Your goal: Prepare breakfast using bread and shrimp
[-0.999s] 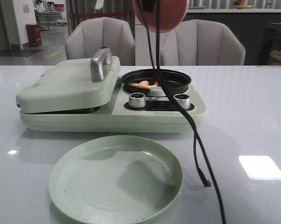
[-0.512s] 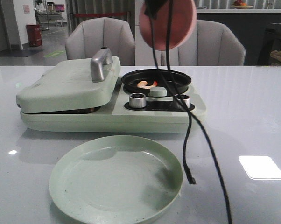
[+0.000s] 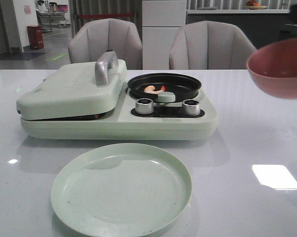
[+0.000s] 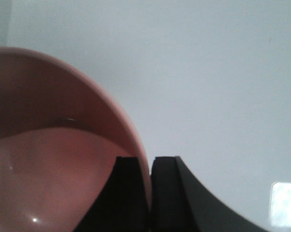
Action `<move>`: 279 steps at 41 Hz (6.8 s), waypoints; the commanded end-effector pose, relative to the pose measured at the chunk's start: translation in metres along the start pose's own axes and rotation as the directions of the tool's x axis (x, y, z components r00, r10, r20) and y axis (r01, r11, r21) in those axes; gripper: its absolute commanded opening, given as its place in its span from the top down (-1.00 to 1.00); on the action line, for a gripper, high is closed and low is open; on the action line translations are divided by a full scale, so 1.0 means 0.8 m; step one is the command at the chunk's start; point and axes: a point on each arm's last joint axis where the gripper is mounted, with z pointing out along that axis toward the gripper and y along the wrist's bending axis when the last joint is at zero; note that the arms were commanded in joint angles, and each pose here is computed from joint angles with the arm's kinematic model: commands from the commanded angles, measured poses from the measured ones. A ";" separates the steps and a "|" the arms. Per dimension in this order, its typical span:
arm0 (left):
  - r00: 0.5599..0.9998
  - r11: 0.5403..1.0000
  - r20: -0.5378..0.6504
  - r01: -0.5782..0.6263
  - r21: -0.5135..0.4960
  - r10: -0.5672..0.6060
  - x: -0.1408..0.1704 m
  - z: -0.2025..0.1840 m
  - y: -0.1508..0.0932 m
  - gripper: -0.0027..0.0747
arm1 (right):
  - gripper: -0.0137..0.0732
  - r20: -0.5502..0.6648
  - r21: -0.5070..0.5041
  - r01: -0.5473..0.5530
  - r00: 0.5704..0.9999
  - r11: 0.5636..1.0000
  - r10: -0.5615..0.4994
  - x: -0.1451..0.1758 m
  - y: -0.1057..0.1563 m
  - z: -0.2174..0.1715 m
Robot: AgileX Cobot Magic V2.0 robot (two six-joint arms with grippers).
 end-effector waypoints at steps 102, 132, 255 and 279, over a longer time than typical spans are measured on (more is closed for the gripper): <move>0.994 1.000 0.112 0.011 0.006 -0.012 -0.018 -0.006 -0.001 0.67 | -0.13 0.460 -0.284 0.223 0.885 0.933 -0.071 0.299 0.043 -0.146; 0.996 0.987 0.075 0.057 -0.150 -0.046 -0.013 -0.007 0.017 0.67 | 0.58 0.493 -0.285 0.222 0.868 0.933 -0.056 0.296 0.043 -0.146; 0.765 0.830 0.636 0.284 -0.480 0.106 0.145 0.042 0.052 0.67 | 0.58 0.609 -0.192 0.206 0.792 0.960 -0.048 0.305 0.031 -0.140; 0.765 0.830 0.636 0.284 -0.480 0.106 0.145 0.042 0.052 0.67 | 0.58 0.943 -0.091 -0.011 0.321 0.996 0.090 0.371 0.021 -0.046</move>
